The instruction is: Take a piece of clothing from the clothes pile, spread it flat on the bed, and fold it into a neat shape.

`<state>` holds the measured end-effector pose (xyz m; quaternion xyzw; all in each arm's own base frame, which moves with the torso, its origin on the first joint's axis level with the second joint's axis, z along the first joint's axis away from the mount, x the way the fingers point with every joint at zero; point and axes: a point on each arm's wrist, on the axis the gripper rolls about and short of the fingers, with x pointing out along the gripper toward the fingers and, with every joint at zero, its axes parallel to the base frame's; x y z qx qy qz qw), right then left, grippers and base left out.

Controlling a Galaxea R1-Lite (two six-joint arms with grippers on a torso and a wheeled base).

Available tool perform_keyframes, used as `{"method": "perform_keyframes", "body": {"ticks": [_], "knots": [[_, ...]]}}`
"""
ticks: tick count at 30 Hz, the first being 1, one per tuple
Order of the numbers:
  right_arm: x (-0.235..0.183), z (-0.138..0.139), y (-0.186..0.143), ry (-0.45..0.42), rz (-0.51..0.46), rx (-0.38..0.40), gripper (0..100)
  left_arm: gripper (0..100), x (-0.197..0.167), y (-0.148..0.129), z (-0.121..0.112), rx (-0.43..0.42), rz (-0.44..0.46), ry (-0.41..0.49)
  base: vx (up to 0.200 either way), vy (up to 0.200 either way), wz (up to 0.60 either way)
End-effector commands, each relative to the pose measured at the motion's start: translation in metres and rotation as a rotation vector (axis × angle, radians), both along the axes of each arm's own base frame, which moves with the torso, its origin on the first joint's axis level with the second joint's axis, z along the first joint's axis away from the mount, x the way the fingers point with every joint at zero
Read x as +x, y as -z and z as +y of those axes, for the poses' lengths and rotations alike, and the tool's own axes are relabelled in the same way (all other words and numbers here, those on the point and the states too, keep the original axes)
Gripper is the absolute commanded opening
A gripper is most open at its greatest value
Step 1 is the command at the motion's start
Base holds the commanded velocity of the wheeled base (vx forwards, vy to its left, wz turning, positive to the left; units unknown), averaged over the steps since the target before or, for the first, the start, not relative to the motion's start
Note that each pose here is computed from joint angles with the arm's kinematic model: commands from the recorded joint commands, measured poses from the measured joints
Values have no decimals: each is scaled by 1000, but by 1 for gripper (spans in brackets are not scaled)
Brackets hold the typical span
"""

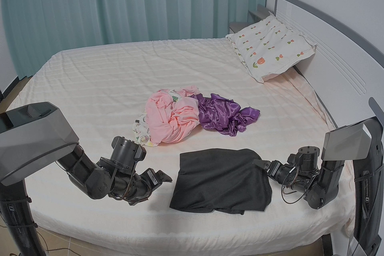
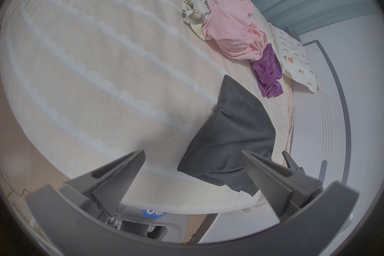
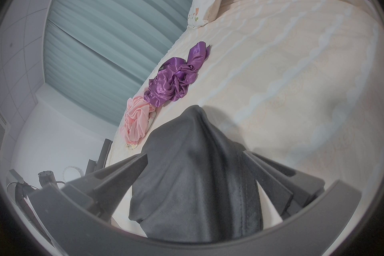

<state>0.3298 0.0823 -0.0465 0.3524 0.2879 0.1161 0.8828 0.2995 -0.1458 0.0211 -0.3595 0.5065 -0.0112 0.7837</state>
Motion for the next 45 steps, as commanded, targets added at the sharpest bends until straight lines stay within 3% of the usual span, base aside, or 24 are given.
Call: {"method": "perform_keyframes", "body": {"ticks": [1, 14, 17, 25, 31, 41, 42, 45], "knots": [[-1, 1, 1, -3, 4, 0, 100, 100, 2, 2, -1, -6, 8, -9, 0, 0, 0], [0, 0, -3, 1, -7, 0, 100, 100, 5, 11, -16, 15, 2, 16, 0, -185, 0], [0, 0, -3, 2, -7, 1, 100, 100, 5, 16, -19, 47, -5, 33, 0, 0, 0], [-1, -1, -3, 3, -7, 1, 100, 100, -2, 38, -26, 241, -50, 134, 0, 0, 0], [-3, -1, -3, 3, -27, 5, 100, 100, 2, 50, -29, 287, -105, 150, 0, 0, 0], [-3, -3, -2, 4, -22, 4, 100, 100, -7, 53, -39, 287, -109, 178, 0, 0, 0], [-4, -2, -2, 3, -22, 4, 100, 0, -7, 53, -39, 286, -110, 176, 0, 0, 0], [-3, -3, -2, 4, -22, 4, 100, 0, -7, 53, -39, 285, -112, 177, 0, 0, 0]]}}
